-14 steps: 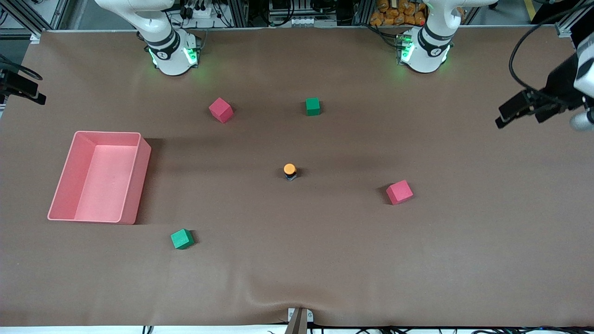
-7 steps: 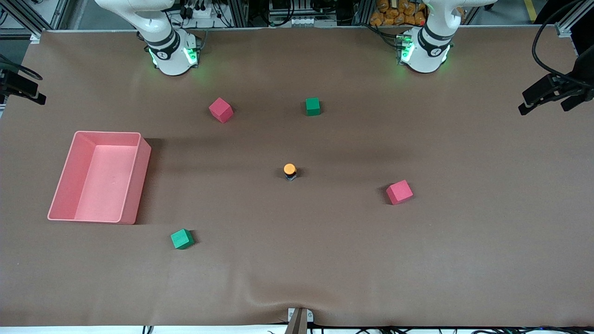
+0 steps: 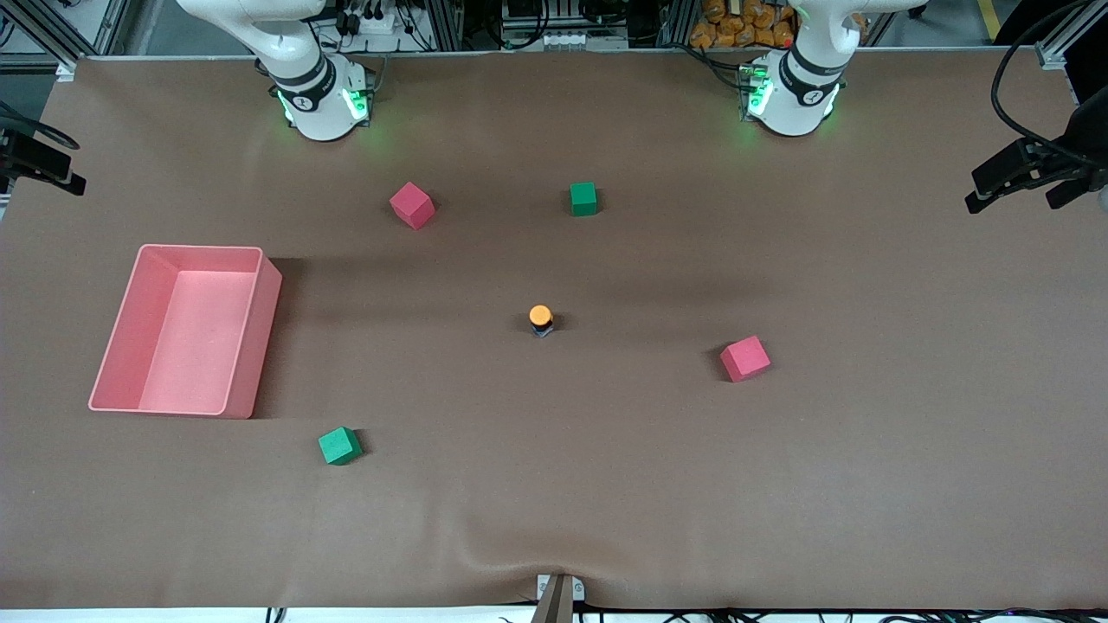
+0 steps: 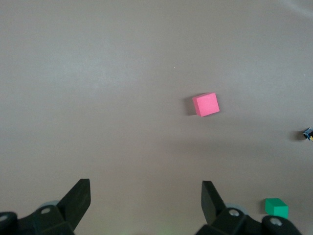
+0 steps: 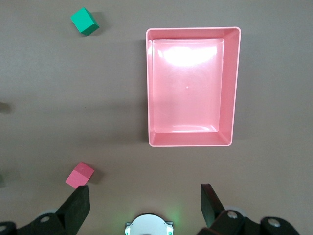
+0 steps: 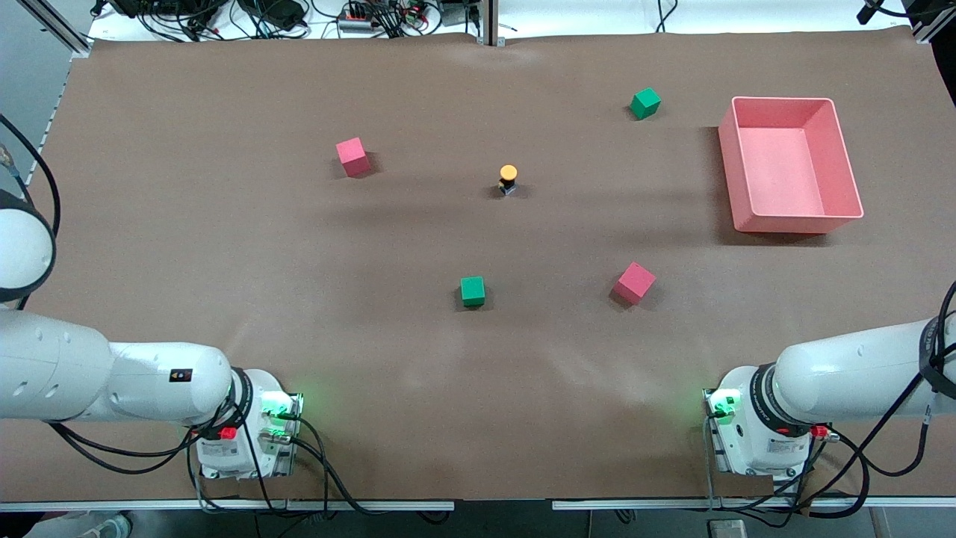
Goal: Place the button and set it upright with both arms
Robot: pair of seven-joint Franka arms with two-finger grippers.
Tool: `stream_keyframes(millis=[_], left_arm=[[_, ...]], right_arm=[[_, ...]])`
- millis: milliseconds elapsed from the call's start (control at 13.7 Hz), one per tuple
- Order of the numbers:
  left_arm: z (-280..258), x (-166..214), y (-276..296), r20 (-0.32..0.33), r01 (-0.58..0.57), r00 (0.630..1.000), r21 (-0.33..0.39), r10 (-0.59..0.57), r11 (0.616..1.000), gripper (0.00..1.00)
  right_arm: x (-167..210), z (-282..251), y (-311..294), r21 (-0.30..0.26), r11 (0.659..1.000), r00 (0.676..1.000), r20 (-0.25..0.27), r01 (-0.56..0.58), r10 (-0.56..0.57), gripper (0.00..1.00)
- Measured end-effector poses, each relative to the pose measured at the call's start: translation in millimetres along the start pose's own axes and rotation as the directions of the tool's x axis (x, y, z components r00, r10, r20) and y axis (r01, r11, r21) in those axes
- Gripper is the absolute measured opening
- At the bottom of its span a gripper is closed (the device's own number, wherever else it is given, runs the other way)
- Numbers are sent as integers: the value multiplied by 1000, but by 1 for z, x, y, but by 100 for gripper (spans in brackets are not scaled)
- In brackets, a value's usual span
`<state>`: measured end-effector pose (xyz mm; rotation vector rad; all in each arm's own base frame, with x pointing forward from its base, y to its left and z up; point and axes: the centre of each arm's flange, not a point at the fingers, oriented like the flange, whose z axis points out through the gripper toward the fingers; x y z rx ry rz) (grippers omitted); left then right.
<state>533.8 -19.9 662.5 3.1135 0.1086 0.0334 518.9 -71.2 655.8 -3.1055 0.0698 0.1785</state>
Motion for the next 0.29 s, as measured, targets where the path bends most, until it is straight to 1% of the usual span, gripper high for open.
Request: stream_keyframes(millis=[292], left_arm=[[3, 2, 1, 7, -1, 1000, 0, 1, 1000, 100]], right_arm=[[0, 0, 0, 0, 1000, 1000, 0, 0, 0, 100]])
